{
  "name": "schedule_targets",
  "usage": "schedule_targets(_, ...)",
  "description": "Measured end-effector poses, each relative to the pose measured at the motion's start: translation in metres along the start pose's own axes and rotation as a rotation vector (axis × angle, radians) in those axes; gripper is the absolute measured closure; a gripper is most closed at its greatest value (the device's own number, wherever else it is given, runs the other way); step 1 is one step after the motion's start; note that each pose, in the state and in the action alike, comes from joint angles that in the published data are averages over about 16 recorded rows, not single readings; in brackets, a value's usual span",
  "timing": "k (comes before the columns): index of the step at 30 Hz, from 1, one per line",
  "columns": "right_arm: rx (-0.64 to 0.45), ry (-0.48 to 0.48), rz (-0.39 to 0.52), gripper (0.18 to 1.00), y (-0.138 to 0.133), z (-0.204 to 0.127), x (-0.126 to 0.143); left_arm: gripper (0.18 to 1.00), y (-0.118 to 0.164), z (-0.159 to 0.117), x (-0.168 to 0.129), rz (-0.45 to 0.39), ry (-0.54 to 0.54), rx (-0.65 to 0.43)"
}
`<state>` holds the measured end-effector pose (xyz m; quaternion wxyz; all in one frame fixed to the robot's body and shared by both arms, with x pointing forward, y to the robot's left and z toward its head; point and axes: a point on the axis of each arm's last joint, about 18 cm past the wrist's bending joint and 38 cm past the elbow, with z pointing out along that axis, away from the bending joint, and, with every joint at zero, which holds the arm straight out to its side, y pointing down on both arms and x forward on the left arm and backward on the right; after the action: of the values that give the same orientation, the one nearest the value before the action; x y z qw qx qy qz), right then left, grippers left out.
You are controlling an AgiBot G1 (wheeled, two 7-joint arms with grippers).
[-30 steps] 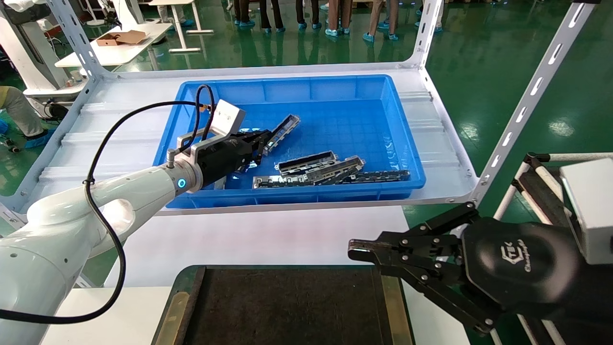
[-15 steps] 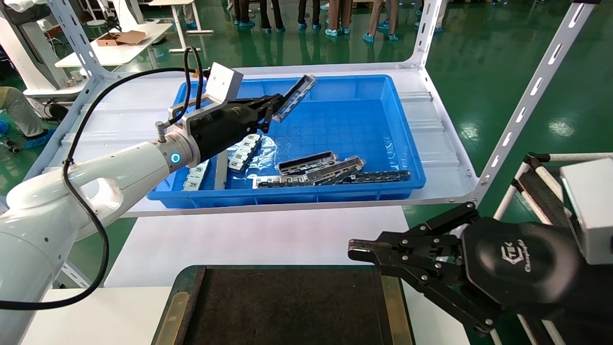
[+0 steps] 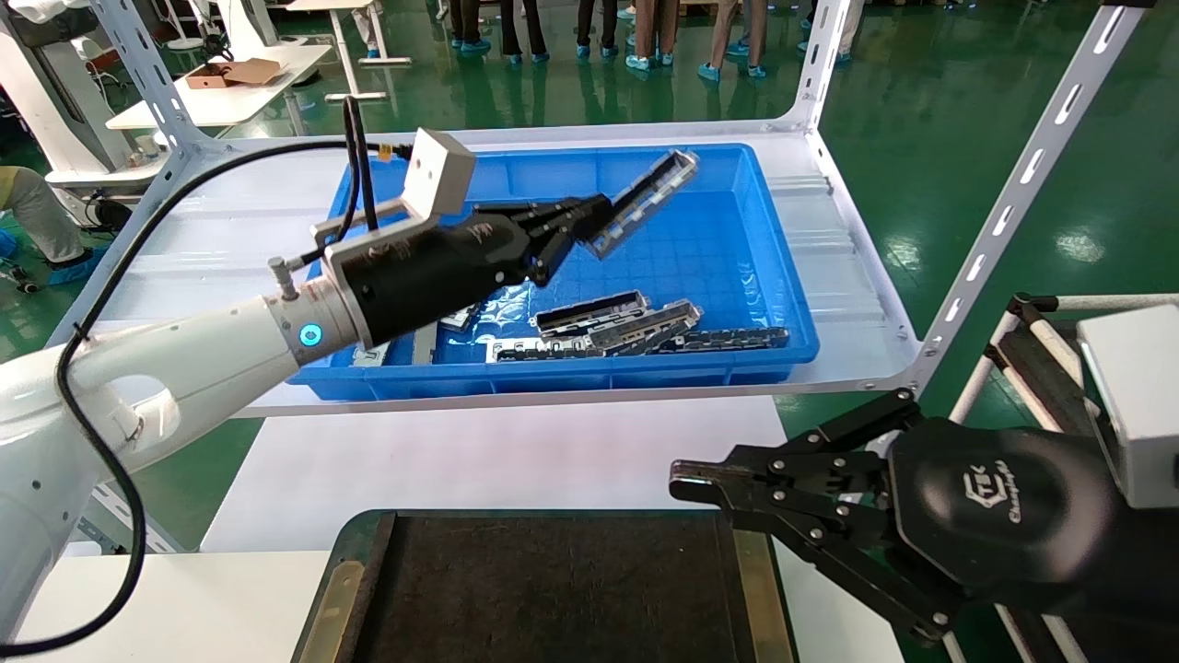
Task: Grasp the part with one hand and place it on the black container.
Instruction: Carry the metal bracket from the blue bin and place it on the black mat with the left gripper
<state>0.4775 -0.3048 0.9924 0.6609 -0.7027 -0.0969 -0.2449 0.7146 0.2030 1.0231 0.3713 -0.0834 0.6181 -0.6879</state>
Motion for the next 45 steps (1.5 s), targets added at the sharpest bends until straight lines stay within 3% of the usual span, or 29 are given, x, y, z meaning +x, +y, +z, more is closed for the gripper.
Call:
schedule_targets(11,0.0,0.0,0.0,0.988,0.0,0.0,0.0,0.992,0.022,-0.026,0.044,-0.056,0.169,0.01)
schedule_targets(20,0.0,0.0,0.0,0.988,0.0,0.0,0.0,0.992,0.053,-0.056,0.083,-0.112,0.204,-0.038)
schedule_targets(33,0.0,0.0,0.0,0.988,0.0,0.0,0.0,0.992,0.123,-0.1,0.149,-0.213,0.126,-0.198)
schedule_targets(45,0.0,0.0,0.0,0.988,0.0,0.0,0.0,0.992,0.196,-0.116,0.185,-0.322,-0.07,-0.316)
